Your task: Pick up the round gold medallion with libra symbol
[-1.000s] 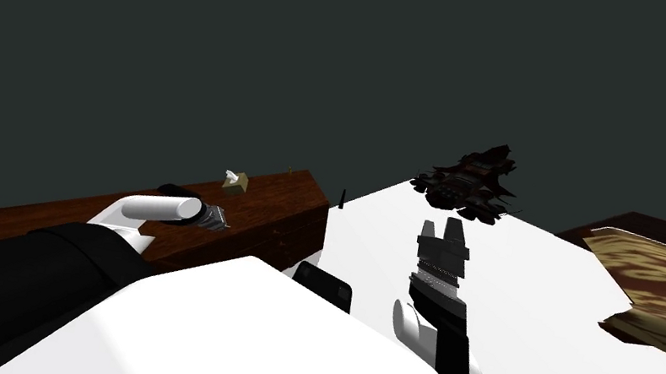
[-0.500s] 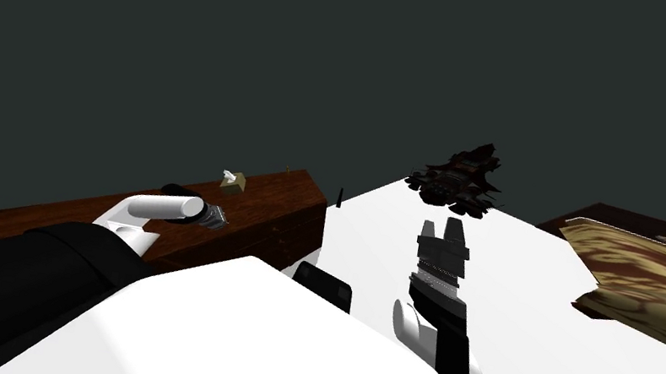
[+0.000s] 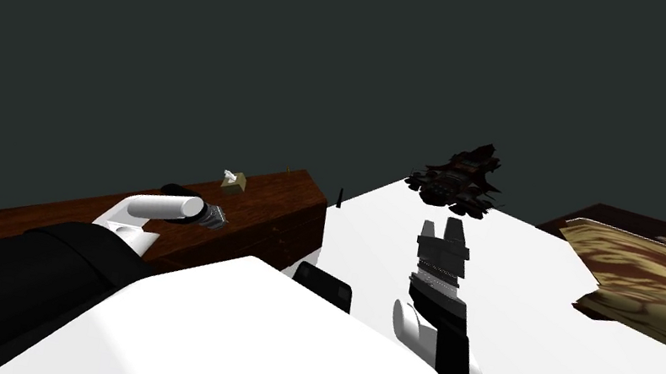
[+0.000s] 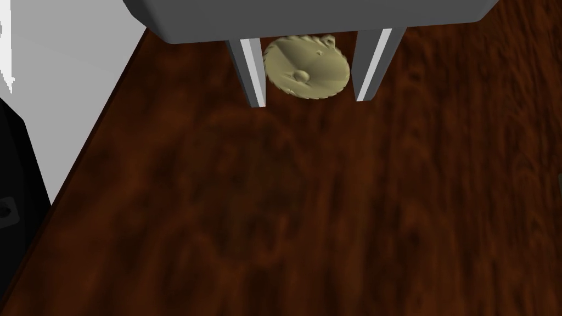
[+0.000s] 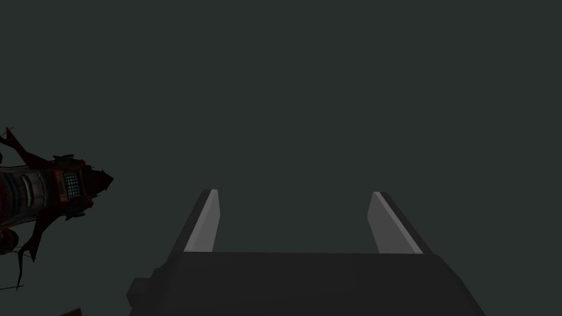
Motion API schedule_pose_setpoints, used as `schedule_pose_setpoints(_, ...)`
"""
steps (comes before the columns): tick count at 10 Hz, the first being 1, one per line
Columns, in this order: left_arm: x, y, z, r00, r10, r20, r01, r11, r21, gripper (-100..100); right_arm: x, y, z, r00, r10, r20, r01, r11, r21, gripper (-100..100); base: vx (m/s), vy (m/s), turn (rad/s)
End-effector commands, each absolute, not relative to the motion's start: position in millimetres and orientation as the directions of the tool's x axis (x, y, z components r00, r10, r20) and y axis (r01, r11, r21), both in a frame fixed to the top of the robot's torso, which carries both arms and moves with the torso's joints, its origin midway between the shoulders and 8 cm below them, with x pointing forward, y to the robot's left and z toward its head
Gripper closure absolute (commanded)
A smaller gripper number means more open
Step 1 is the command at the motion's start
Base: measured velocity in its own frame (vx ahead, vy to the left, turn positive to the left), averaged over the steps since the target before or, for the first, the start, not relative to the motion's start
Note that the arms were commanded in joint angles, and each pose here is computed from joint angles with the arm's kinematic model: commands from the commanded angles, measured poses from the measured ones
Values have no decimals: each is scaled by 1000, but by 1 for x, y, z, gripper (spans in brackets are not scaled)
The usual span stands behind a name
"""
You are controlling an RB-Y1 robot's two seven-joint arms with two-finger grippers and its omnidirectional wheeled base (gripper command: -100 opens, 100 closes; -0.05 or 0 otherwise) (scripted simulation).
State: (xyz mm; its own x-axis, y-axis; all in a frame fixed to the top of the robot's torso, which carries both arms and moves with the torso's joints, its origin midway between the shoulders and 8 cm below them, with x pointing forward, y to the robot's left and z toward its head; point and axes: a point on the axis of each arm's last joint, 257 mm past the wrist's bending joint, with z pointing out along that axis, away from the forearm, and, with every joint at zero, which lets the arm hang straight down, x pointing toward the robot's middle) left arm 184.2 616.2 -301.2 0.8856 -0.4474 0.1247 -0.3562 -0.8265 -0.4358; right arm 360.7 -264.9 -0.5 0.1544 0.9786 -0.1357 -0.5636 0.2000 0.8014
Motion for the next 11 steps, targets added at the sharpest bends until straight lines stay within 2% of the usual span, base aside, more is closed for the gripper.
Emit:
schedule_pose_setpoints(1, 183, 611, -298, 877, -464, 125, -371, -819, -437, 100, 361, -265, 0, 154, 979, -136, -564, 200, 801, 0, 52, 22, 138)
schedule_pose_setpoints(10, 176, 582, -281, 836, -533, 125, -436, -787, -437, 100, 361, -265, -1, 154, 979, -136, -564, 200, 801, 0, 68, 7, 108)
schedule_pose_setpoints(11, 175, 582, -281, 836, -534, 125, -437, -786, -437, 0, 361, -265, 0, 154, 979, -136, -564, 200, 801, 0, 5, -1, -3)
